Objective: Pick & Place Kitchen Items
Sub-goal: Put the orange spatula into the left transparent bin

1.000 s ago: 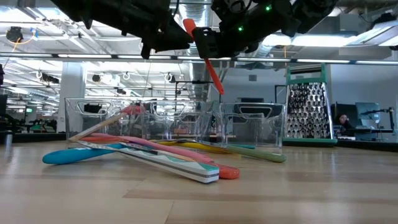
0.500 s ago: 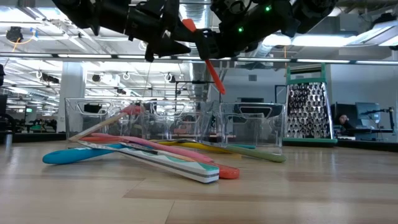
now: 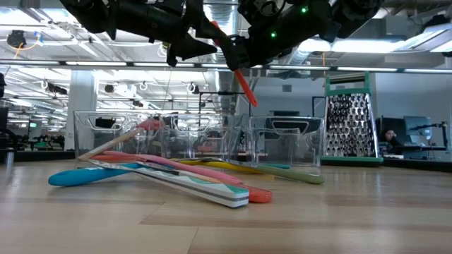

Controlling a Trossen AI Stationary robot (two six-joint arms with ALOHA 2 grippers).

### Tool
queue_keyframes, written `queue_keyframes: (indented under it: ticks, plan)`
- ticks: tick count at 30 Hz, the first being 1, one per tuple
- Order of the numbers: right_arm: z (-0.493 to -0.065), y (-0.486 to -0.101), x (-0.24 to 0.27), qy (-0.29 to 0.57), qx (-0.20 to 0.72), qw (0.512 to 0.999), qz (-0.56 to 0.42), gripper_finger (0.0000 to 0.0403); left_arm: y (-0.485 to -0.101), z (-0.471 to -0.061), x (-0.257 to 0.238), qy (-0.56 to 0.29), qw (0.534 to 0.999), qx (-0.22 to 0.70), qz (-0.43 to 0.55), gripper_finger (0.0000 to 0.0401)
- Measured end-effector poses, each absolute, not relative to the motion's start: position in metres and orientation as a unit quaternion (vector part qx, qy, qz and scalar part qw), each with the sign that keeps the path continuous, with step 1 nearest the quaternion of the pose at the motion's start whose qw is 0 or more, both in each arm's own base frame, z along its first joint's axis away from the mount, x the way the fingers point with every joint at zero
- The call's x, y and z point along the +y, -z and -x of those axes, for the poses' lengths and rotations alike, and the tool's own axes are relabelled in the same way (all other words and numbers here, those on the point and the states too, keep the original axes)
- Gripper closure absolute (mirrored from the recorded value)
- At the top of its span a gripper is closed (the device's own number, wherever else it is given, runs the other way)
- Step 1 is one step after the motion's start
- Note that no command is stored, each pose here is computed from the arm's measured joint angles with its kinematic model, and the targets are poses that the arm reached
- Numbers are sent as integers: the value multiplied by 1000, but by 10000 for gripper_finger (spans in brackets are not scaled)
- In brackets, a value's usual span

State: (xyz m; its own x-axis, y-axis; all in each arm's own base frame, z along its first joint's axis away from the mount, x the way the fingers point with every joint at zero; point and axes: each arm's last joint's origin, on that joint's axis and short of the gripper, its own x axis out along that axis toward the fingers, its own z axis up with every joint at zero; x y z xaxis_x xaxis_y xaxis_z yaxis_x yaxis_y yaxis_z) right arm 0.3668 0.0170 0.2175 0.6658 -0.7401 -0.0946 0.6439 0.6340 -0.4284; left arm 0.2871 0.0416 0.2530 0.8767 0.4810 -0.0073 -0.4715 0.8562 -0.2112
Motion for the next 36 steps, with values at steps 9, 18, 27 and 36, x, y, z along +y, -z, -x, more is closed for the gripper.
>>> queue_keyframes:
  ticks: [9,18,27,36]
  plan:
    - [-367,-218,17,386,132,895,183,384,-245,-296,45,-248,962,-39,107,228]
    - [-367,-217,17,386,132,895,183,384,-241,-300,45,-247,962,-45,108,322]
    - [-367,-217,17,386,133,894,184,384,-241,-300,44,-235,968,-38,78,392]
    - [-367,-217,17,387,133,894,184,348,-242,-300,44,-231,971,-31,50,393]
